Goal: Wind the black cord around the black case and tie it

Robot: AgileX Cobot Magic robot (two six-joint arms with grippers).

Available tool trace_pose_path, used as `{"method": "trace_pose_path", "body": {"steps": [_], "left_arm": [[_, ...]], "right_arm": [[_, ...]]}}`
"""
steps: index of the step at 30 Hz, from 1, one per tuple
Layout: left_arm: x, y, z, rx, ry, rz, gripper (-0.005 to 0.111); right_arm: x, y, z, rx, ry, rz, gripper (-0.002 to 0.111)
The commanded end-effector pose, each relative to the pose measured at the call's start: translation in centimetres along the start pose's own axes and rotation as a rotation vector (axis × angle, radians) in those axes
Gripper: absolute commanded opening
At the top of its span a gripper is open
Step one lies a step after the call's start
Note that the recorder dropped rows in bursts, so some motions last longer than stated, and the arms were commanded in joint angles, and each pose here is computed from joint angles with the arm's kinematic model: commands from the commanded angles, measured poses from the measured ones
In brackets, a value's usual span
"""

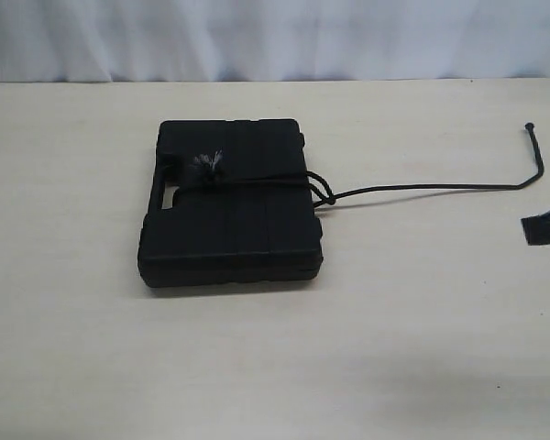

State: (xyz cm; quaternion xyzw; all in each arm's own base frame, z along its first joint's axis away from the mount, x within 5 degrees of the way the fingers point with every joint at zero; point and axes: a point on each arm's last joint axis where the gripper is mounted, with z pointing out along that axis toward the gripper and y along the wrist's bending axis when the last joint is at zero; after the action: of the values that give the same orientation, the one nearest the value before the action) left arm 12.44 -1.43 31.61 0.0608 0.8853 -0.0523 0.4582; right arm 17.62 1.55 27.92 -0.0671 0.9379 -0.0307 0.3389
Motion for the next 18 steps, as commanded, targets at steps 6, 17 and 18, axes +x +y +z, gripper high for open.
{"method": "trace_pose_path", "body": {"steps": [6,17,18], "left_arm": [[3.3,0.8,-1.9,-0.112,-0.668,-0.109,0.0],[5.0,1.0,-0.5,-0.124,-0.621,-0.114,0.0],[5.0,1.0,-0.5,-0.124,-0.621,-0.114,0.0]], "right_arm": [[5.0,0.5,-4.4,-0.011,-0.735,-0.057,0.004],[9.8,1.3,-0.4,-0.138,-0.59,0.218,0.004],[9.9,1.3,-0.2,-0.138,-0.584,0.218,0.004]]}}
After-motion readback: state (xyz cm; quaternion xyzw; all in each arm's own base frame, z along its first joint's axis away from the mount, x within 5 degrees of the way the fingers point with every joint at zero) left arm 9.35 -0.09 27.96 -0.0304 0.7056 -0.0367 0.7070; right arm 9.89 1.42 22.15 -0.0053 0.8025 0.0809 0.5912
